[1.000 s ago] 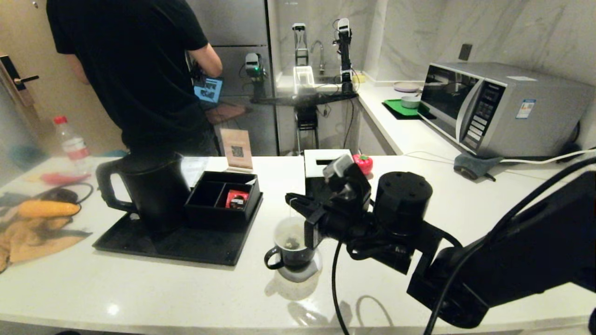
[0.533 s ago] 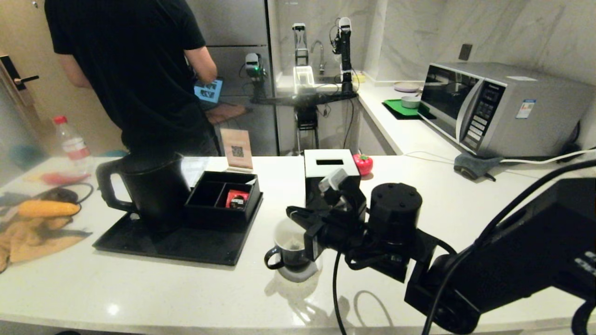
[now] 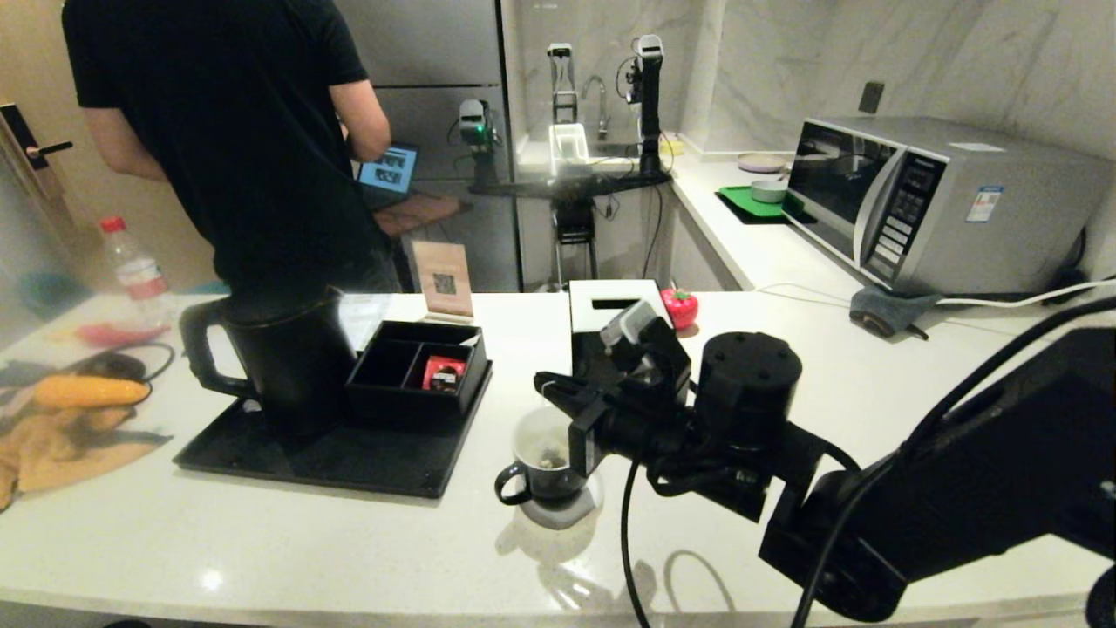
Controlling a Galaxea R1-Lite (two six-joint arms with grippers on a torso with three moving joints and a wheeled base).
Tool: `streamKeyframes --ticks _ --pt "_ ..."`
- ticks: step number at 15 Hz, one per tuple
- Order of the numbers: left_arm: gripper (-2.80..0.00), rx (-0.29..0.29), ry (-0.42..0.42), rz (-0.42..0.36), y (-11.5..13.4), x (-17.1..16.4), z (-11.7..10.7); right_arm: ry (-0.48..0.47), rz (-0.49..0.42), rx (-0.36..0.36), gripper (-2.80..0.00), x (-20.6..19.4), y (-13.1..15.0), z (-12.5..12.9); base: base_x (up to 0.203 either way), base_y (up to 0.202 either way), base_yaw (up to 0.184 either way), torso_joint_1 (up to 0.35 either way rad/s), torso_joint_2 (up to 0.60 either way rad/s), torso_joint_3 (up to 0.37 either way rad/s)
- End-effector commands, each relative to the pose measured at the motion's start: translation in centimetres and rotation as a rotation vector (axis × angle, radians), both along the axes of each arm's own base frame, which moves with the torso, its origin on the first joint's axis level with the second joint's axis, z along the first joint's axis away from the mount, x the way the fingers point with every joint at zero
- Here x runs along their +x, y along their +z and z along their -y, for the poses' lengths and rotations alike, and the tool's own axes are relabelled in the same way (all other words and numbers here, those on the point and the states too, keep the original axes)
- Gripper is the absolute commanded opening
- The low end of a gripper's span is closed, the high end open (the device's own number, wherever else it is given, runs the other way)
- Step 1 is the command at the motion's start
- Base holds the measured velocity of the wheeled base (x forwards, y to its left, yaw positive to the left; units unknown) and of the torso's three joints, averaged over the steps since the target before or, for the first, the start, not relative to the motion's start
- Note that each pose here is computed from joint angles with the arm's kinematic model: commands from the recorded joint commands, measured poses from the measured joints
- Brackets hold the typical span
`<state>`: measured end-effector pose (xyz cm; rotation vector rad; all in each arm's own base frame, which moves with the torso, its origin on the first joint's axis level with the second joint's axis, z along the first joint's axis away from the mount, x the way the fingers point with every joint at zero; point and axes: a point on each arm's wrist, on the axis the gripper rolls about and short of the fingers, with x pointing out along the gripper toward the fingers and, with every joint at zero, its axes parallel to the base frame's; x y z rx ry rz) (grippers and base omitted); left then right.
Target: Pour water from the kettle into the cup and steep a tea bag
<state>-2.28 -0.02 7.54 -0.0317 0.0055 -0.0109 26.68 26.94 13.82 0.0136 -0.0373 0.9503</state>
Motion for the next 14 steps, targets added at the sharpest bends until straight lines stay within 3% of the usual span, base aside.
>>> streamKeyframes --ticks 1,6,14 --pt "-2.8 -0.001 0.0 0.001 0.0 0.0 0.0 0.002 0.052 0.051 -2.8 -0.3 2.3 0.3 0.0 0.0 0.0 0.0 0.0 0.0" --pt "-2.8 -0.001 0.0 0.001 0.0 0.0 0.0 0.002 0.103 0.102 -2.8 0.0 5.3 -0.1 0.0 0.0 0.0 0.0 0.0 0.0" --pt "-2.8 -0.001 0.0 0.001 0.0 0.0 0.0 0.005 0.083 0.051 -2.8 0.1 3.4 -0.3 0.0 0.0 0.0 0.0 0.0 0.0"
